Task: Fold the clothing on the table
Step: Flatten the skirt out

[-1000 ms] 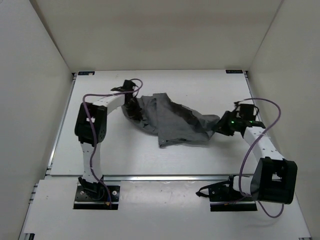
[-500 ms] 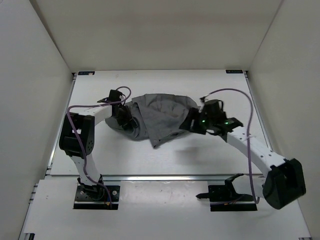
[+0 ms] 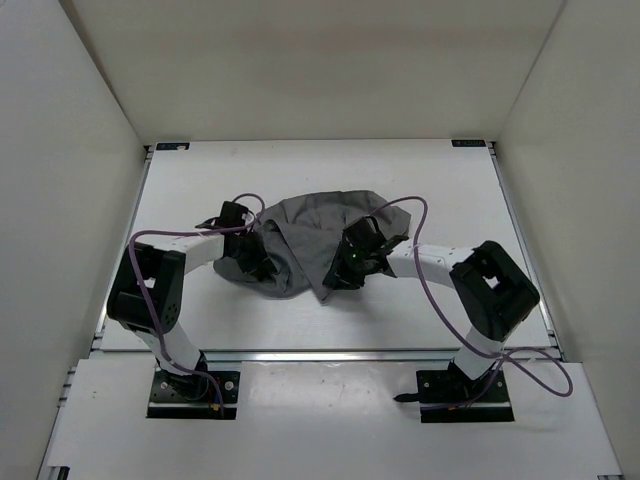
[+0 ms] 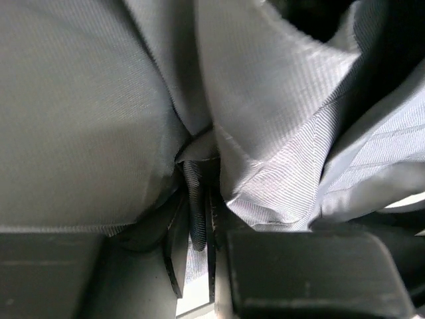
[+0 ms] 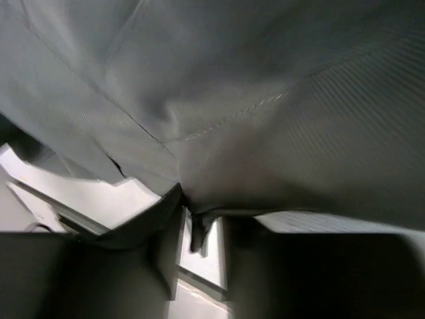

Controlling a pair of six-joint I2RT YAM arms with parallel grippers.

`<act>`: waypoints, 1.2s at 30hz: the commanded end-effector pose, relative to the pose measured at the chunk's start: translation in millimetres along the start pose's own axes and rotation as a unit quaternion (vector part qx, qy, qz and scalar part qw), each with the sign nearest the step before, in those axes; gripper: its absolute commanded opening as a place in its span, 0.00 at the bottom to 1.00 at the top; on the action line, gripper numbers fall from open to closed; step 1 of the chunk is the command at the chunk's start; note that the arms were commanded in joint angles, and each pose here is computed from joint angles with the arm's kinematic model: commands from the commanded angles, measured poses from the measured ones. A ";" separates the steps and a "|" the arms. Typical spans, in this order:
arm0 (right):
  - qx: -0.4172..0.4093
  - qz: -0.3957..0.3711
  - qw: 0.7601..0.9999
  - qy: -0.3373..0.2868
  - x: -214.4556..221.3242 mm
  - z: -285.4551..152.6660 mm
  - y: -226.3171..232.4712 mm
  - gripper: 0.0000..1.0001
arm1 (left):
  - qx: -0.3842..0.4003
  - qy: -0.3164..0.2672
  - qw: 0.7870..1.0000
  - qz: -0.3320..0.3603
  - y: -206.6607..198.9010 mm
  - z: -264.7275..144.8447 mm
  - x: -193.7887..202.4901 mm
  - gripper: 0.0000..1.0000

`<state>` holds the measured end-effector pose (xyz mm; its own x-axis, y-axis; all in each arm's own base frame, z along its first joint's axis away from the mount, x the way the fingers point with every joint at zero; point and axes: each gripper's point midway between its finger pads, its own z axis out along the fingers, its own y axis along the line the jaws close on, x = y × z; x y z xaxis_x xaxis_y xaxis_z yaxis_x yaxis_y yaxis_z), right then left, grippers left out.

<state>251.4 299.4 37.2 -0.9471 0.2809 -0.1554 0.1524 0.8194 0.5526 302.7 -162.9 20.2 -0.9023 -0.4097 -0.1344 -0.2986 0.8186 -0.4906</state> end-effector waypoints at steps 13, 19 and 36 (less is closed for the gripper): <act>-0.257 -0.034 0.964 0.059 -37.2 -143.9 -6.1 0.00 | -0.090 -0.072 0.993 0.016 32.8 -8.4 -70.8 0.00; -0.138 0.009 0.989 0.059 -5.8 -148.0 -104.3 0.00 | -0.078 -0.159 0.984 0.008 3.4 -52.3 -163.9 0.00; -0.106 0.020 0.988 0.113 21.3 -106.0 -132.0 0.00 | 0.006 -0.115 0.990 0.080 -11.8 -61.9 -34.9 0.58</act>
<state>167.5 142.8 43.8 -0.9749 0.1952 0.1070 0.2129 0.6775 0.7040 335.1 -125.6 88.4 -0.8373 -0.3998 -0.3730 -0.2027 0.8605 -0.4674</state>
